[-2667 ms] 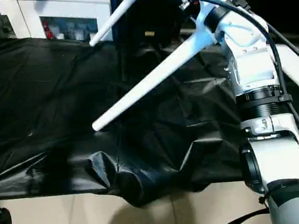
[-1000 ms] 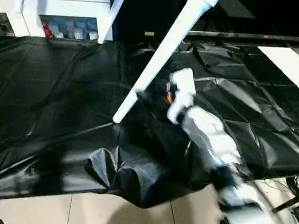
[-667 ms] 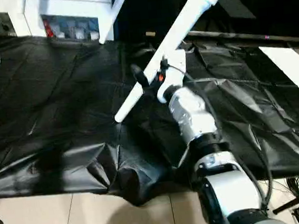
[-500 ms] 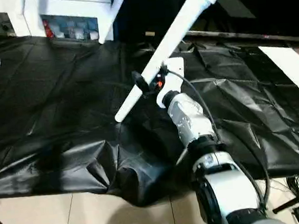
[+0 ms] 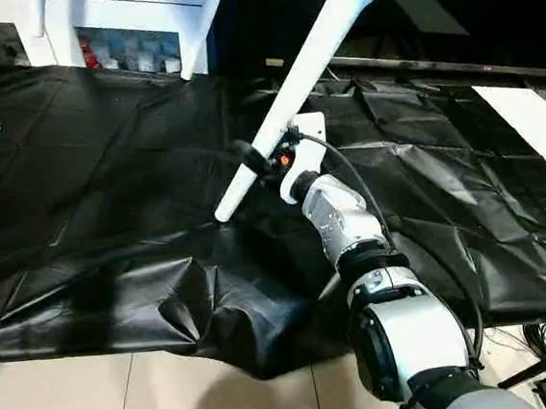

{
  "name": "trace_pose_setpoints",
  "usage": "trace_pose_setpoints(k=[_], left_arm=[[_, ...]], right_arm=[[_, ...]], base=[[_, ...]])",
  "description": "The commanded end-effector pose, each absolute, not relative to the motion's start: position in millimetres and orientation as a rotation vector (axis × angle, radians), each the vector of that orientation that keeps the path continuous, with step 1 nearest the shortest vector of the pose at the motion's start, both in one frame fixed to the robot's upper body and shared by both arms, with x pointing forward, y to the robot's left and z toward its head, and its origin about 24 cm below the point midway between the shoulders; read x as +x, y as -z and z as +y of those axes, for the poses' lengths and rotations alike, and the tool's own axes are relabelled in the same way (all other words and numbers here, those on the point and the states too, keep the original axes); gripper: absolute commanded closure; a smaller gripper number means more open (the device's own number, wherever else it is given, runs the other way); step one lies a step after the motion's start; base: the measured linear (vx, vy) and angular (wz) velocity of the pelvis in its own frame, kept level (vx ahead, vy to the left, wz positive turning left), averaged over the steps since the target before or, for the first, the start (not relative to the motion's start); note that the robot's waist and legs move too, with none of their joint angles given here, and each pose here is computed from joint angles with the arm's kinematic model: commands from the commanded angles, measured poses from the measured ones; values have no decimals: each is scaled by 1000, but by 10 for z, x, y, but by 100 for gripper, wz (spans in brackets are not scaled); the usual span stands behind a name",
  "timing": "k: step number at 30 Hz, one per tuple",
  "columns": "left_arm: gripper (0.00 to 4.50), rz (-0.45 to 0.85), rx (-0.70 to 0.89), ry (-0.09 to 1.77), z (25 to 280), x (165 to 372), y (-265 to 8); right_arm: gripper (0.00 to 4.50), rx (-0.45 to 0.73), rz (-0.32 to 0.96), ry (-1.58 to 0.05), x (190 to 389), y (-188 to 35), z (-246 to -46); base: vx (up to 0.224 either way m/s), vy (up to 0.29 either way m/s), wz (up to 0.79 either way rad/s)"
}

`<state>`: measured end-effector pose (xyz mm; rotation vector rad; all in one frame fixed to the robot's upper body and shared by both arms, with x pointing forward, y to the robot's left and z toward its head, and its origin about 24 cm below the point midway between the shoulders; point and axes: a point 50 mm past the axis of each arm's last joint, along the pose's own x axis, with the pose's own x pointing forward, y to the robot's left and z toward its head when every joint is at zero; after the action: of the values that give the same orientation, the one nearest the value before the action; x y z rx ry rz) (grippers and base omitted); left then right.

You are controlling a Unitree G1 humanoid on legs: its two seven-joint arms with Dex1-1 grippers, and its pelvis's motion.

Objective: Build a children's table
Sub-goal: Flip table

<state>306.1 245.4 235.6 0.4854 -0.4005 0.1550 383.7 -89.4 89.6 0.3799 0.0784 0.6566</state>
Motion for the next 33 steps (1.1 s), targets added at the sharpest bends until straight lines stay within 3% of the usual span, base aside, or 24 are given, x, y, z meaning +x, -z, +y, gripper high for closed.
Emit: trace_pose_setpoints(k=[1,11,15,19,23,33], left_arm=[[278,-409,466,-98,2341,3071,-2295],[283,-355,440,-126,2416,2958,-1977],[284,-304,423,-65,2366,2864,-1741],[284,-257,387,13,2312,2852,-1618],[284,-186,388,80,2258,2827,-1446],[284,-13,412,33,2472,2671,-1125]], right_arm=[[255,373,31,-713,3862,-1023,-841],[301,275,-24,-841,3697,-953,-839],[303,211,-33,-863,3459,-837,-935],[303,129,-18,-727,3337,-736,-1070],[303,123,23,-597,3176,-649,-1127],[303,93,106,-586,3011,-597,-1010]], base=[[0,0,0],[0,0,0],[0,0,0],[0,0,0],[0,0,0],[0,0,0]])
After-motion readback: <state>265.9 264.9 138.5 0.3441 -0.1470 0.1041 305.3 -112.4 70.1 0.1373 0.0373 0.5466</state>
